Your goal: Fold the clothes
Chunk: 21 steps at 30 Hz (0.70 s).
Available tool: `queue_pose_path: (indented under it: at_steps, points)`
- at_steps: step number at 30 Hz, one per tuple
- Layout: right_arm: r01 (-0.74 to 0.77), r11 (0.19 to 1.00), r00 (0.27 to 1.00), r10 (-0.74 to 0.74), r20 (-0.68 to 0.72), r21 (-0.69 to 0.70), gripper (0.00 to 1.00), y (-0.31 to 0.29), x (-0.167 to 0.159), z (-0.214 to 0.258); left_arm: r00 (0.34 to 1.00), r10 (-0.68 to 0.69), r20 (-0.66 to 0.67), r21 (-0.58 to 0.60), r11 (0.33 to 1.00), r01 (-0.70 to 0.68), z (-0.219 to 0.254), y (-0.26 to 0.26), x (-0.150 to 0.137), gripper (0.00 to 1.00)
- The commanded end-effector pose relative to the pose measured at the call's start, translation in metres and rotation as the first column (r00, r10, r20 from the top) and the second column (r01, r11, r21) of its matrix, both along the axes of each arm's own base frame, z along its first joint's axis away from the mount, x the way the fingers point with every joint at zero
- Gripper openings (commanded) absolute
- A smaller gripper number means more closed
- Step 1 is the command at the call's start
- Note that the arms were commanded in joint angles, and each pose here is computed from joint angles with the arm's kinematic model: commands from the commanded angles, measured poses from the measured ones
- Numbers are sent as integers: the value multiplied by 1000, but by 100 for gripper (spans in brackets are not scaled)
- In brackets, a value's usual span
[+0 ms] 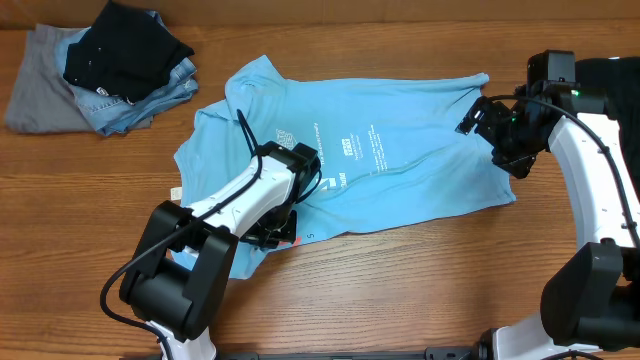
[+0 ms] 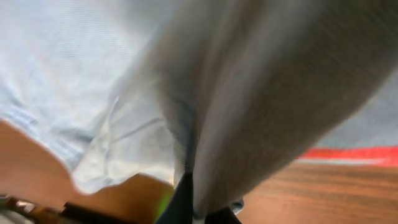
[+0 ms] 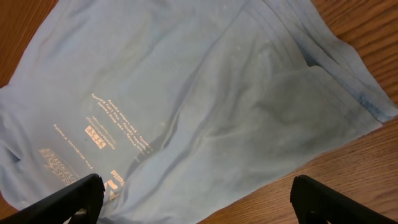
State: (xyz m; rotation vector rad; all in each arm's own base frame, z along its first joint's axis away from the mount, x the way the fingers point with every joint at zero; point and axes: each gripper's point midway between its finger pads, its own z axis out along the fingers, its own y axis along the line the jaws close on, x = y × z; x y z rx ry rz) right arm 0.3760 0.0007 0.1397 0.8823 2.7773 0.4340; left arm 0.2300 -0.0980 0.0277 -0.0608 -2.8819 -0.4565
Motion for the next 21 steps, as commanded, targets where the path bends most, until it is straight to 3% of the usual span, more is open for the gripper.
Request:
queue_pose_path:
  at_steps: [1, 15, 19, 20, 21]
  points:
    - [-7, 1000, 999, 8, 32, -16, 100, -1, 4, 9, 997, 1, 72, 45, 999, -5, 16, 3, 22, 4]
    - [-7, 1000, 1000, 8, 22, -16, 100, -1, 1, 9, 939, -18, 343, 146, 989, -35, 35, 28, 93, 5]
    - [-3, 1000, 1000, 4, 14, -28, 100, -3, 0, 8, 928, 31, 372, 156, 983, -95, 37, 50, 103, 24]
    - [-4, 1000, 1000, 4, 13, -28, 100, -3, -1, 7, 927, 42, 373, 154, 982, -107, 36, 55, 105, 40]
    - [-3, 1000, 1000, 4, 11, -28, 100, -3, -1, 7, 926, 54, 373, 154, 981, -119, 36, 60, 106, 64]
